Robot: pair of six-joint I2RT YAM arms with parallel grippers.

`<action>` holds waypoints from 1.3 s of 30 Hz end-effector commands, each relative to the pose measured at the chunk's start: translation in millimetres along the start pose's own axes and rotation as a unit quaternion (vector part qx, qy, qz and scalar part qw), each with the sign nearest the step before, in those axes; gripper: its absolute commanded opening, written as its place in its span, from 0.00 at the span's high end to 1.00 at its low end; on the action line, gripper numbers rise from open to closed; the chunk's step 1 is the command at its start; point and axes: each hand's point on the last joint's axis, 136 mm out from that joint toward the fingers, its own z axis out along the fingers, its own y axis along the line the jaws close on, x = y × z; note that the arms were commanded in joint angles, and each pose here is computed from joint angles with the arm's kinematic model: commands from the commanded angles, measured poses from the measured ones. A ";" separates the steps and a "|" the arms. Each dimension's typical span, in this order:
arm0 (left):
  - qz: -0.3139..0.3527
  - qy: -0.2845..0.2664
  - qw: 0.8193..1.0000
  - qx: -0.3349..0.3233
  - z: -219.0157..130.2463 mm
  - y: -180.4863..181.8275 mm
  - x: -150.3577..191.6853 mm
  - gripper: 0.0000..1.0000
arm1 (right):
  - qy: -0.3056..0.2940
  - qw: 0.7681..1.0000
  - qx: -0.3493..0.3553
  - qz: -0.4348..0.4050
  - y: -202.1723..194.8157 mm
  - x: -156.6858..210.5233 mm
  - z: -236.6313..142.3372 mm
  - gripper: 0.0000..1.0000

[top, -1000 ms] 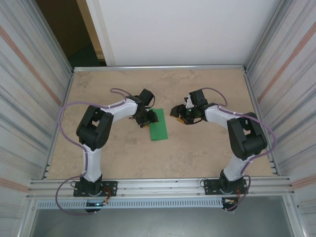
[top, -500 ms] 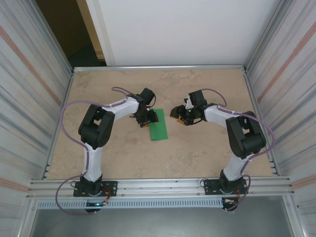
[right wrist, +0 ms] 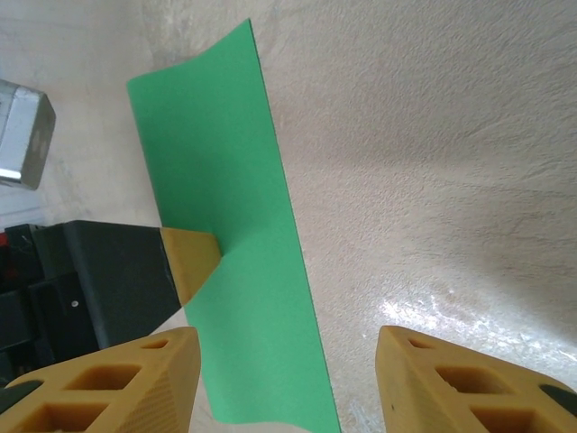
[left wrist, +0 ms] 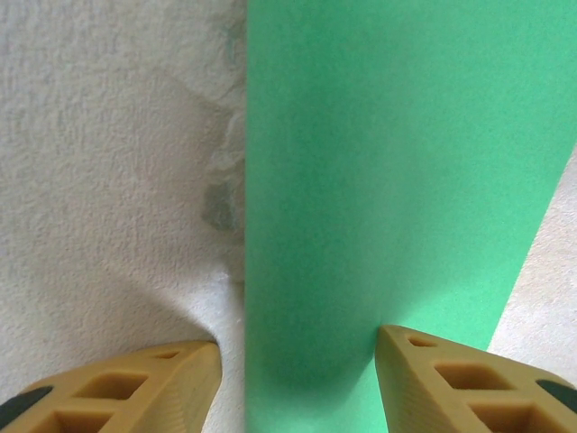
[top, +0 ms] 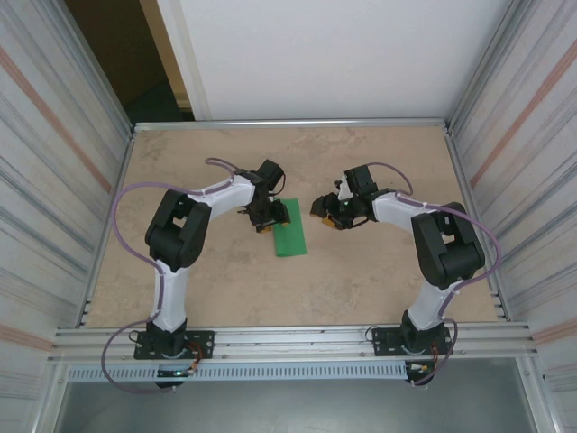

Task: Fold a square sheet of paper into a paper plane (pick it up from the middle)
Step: Hold the square sheet of paper at the center of the table.

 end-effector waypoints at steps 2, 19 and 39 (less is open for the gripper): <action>-0.006 0.099 0.987 -0.125 97.4 80.1 53.2 0.47 | 0.022 1.000 -0.002 -0.013 -0.7 9.3 10.1 0.51; -0.006 0.099 0.987 -0.130 97.1 82.1 53.6 0.47 | 0.090 0.994 -0.037 -0.046 32.9 23.0 57.9 0.89; -0.004 0.084 0.991 -0.104 81.7 69.8 45.4 0.47 | 0.140 0.989 0.049 -0.011 -39.8 48.0 82.7 0.97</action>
